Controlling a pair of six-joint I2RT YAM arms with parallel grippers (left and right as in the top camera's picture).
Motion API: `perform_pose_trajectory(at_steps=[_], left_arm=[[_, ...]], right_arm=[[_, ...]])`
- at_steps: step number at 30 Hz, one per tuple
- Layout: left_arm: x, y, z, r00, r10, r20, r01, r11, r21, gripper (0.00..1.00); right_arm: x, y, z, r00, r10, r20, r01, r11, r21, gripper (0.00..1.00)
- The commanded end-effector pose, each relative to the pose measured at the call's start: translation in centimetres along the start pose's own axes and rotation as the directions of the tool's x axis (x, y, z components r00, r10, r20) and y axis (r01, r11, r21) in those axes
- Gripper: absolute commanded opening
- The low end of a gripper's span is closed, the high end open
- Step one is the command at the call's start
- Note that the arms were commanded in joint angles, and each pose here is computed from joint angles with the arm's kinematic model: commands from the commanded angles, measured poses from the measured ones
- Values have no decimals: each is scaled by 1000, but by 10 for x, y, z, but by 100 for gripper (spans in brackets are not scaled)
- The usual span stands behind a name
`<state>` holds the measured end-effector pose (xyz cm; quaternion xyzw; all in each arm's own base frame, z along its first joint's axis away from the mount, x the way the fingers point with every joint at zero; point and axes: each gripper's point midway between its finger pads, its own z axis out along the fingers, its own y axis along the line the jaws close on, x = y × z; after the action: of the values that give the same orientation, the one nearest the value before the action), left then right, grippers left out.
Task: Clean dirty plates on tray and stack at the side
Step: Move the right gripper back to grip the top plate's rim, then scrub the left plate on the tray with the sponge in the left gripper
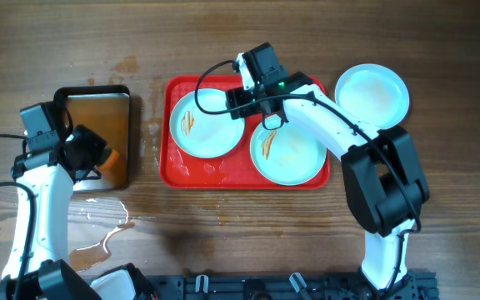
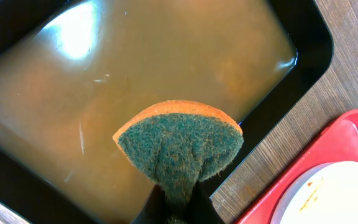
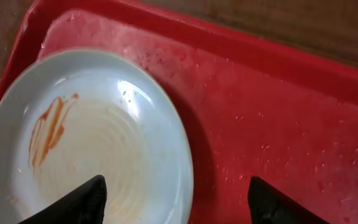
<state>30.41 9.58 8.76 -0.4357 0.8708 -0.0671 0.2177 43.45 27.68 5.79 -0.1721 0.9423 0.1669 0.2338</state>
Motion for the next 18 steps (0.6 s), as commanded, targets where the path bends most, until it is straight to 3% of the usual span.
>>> perform_pose_trajectory(at_steps=[1,6,8,13,18], left_arm=[[-3,-8,-2,1000,-2,-9,2,999,42,4],[0,-12,-2,1000,-2,-23,3,998,64,4],[3,-22,-3,999,6,-44,-1,993,116,4],[23,-64,-5,992,115,-58,-99,969,224,4],[64,-129,-12,951,310,-18,-283,890,358,4]], right_arm=[[-10,-8,10,999,-6,40,4,999,33,73],[16,-23,52,999,28,-27,-26,998,62,73],[28,-23,61,997,33,-66,-30,998,46,68],[48,-21,59,987,67,-148,-62,997,40,28],[61,-22,57,977,74,-199,-65,997,50,4]])
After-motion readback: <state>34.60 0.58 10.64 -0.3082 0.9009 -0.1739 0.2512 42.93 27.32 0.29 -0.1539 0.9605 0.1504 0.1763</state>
